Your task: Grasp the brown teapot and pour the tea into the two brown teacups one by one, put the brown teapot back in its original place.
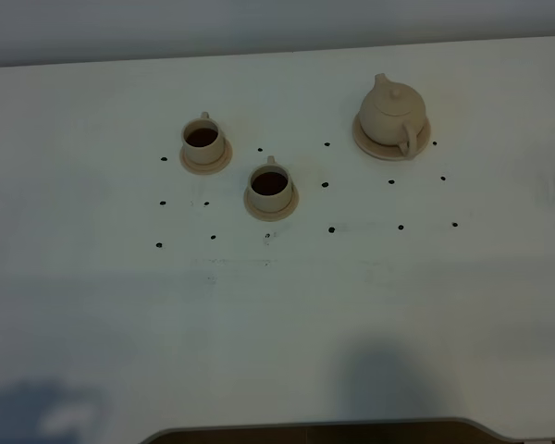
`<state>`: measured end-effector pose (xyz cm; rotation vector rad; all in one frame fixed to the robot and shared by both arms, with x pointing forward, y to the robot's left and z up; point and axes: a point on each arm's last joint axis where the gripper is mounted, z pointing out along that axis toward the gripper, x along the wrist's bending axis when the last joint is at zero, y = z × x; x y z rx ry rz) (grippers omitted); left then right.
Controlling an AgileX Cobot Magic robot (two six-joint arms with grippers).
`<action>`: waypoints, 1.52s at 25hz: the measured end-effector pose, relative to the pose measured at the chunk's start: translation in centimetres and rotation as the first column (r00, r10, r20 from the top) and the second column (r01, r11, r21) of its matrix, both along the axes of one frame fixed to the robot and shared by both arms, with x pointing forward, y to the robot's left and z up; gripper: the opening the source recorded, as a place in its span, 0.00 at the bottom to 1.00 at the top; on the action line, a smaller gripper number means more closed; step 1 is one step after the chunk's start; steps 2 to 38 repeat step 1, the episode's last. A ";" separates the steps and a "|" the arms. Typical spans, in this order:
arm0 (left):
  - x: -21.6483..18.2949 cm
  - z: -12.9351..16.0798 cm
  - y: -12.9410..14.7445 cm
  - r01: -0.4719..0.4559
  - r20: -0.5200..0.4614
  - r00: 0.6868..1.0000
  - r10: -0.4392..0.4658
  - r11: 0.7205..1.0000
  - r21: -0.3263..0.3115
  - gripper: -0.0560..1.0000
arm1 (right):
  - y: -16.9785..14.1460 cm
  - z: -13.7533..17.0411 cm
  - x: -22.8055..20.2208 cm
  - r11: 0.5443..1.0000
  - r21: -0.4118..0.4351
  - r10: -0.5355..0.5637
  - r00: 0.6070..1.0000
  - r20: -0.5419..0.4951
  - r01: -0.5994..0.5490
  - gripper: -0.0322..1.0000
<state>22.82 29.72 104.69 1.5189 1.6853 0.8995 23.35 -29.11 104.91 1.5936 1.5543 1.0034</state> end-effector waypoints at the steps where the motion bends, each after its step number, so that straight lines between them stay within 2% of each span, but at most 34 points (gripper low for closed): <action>1: 0.0 0.0 0.0 0.000 0.000 1.000 0.000 1.000 0.000 0.51 | 0.0 0.0 0.0 1.000 0.000 0.000 1.000 0.000 0.000 0.53; 38: 0.0 0.0 0.0 0.000 0.000 1.000 0.000 1.000 0.000 0.51 | 0.0 0.0 0.0 1.000 0.000 0.000 1.000 0.000 0.000 0.53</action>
